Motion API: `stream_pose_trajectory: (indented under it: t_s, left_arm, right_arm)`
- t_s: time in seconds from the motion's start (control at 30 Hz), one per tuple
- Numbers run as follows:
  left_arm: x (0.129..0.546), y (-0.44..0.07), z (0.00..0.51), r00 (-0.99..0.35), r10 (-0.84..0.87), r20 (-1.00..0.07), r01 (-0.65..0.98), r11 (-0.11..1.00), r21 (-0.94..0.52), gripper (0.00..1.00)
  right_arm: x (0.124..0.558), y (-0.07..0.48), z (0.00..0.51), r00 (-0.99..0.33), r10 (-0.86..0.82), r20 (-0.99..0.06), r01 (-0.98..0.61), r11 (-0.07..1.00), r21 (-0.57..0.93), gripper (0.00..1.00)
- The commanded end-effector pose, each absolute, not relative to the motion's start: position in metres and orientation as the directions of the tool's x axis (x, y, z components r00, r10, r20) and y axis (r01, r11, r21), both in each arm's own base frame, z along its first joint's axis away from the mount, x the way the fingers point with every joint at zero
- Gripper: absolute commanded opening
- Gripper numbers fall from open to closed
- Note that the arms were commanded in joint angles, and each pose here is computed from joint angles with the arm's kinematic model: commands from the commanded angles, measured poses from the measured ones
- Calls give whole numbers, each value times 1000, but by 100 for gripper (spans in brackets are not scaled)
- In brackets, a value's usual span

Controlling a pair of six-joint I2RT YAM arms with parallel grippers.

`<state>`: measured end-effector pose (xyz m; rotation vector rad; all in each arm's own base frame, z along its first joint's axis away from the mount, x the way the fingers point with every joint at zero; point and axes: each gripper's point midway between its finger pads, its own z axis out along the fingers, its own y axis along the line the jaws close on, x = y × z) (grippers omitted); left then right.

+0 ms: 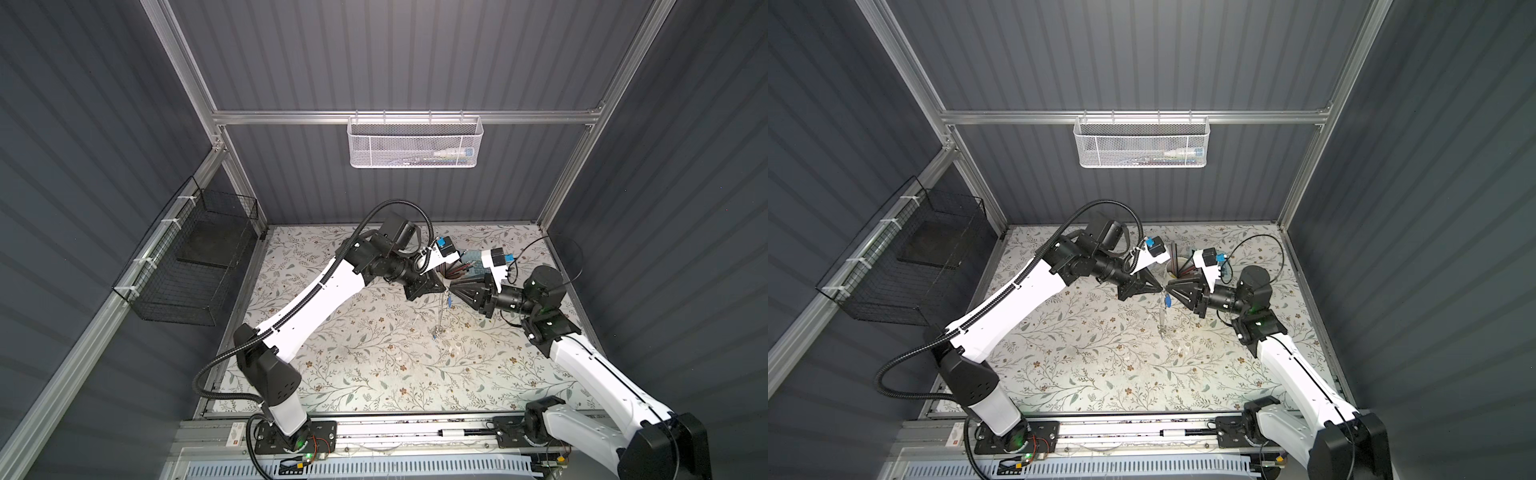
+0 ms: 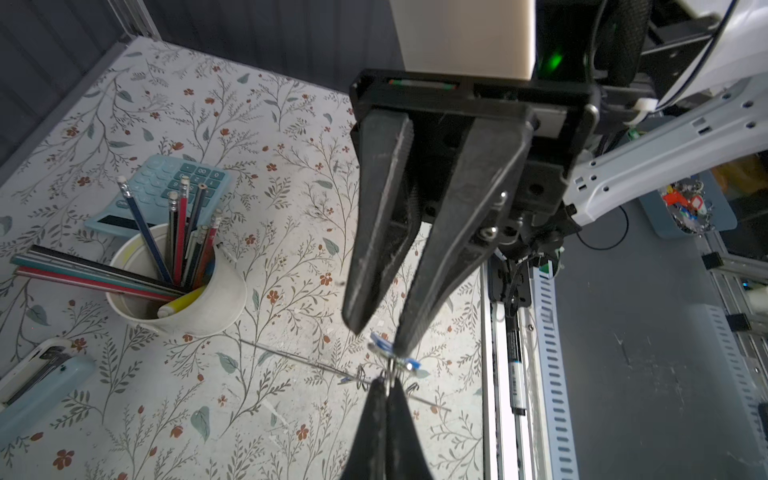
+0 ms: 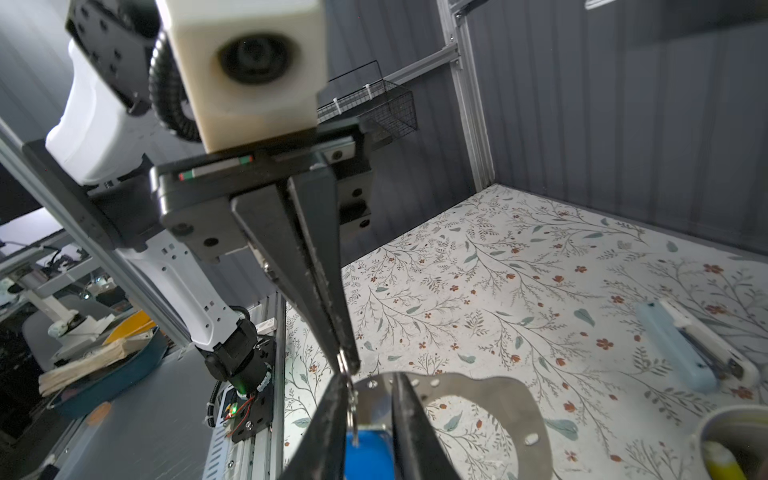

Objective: Put the keys on the keyring

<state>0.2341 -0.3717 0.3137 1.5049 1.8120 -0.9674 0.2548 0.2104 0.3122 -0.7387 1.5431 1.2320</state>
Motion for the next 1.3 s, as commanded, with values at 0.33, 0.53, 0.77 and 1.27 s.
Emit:
stream_pose_trajectory:
  t_s: [0.33,0.53,0.77,1.27]
  left_arm:
    - [243,-372,367,-143,38,-989,972,192,-133,0]
    - [245,-375,372,-153,-84,-985,967,193,-167,0]
    - [243,-379,381,-178,-184,-967,967,147,-206,0]
    - [242,-384,379,-210,-244,-947,963,113,-243,0]
  right_arm:
    - [282,169,330,-446,314,-838,-684,484,546,47]
    - [262,173,351,-400,326,-856,-752,418,510,55]
    - [255,183,361,-434,317,-843,-794,308,524,46]
    - [250,204,384,-450,364,-816,-830,166,532,29]
